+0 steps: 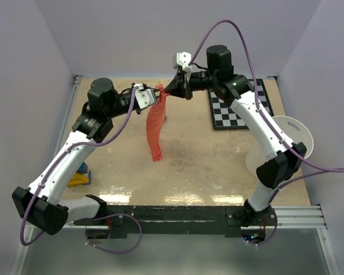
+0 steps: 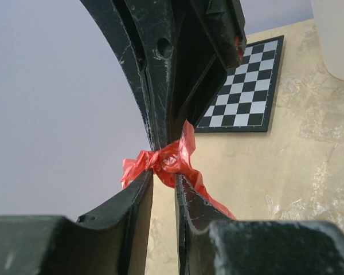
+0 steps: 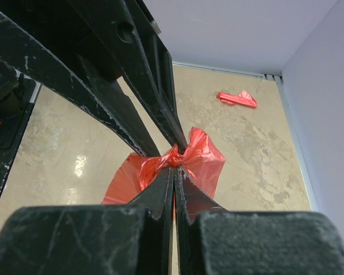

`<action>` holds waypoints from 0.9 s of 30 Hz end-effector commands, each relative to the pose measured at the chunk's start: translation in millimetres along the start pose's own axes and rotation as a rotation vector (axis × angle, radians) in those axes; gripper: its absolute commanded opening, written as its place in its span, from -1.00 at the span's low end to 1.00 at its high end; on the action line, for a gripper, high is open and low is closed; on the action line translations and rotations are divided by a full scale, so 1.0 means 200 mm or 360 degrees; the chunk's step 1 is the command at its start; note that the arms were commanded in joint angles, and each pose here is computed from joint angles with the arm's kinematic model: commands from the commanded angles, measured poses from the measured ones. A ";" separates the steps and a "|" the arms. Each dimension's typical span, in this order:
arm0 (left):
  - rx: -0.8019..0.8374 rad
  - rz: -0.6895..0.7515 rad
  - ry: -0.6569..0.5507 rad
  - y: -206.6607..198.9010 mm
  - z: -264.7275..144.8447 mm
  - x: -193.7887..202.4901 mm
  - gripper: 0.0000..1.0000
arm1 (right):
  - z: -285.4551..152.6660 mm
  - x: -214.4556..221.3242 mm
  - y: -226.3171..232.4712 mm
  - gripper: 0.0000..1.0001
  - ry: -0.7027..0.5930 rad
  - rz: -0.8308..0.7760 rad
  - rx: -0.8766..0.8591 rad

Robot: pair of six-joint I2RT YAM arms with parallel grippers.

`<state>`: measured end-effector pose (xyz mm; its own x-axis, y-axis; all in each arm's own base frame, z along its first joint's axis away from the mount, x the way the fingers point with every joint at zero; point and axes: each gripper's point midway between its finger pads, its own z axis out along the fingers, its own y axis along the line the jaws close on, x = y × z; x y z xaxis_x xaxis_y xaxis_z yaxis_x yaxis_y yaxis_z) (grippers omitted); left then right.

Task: Put the trash bags into the trash bin

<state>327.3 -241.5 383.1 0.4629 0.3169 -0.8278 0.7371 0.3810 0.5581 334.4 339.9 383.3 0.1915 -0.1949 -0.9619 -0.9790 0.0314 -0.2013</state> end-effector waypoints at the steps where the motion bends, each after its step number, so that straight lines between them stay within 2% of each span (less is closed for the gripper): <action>1: -0.0044 0.0034 -0.0139 0.09 0.01 -0.15 -0.47 | -0.05 -0.15 0.07 -1.00 -0.0067 -0.0109 -0.0013; 7: -0.0036 -0.0003 -0.0160 0.09 0.02 -0.17 -0.42 | -0.05 -0.15 0.08 -1.00 -0.0055 -0.0140 -0.0007; 13: 0.0065 -0.0008 -0.0199 0.03 0.02 -0.20 -0.49 | -0.04 -0.15 0.08 -1.00 -0.0046 -0.0173 -0.0008; 17: 0.0117 0.0007 -0.0202 0.01 0.02 -0.19 -0.74 | -0.02 -0.14 0.11 -1.00 -0.0018 -0.0222 -0.0033; 19: 0.0133 0.0006 -0.0193 0.00 0.03 -0.19 -1.00 | -0.02 -0.14 0.11 -1.00 -0.0005 -0.0231 -0.0029; 27: -0.0024 0.0049 -0.0099 0.06 -0.04 -0.16 -1.00 | -0.07 -0.11 0.06 -1.00 0.0002 -0.0166 0.0049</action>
<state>322.3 -248.8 386.2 0.4355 0.2744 -0.8573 0.7856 0.3491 0.5108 329.4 339.2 380.5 0.2671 -0.2400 -0.9333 -0.9593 0.0263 -0.2813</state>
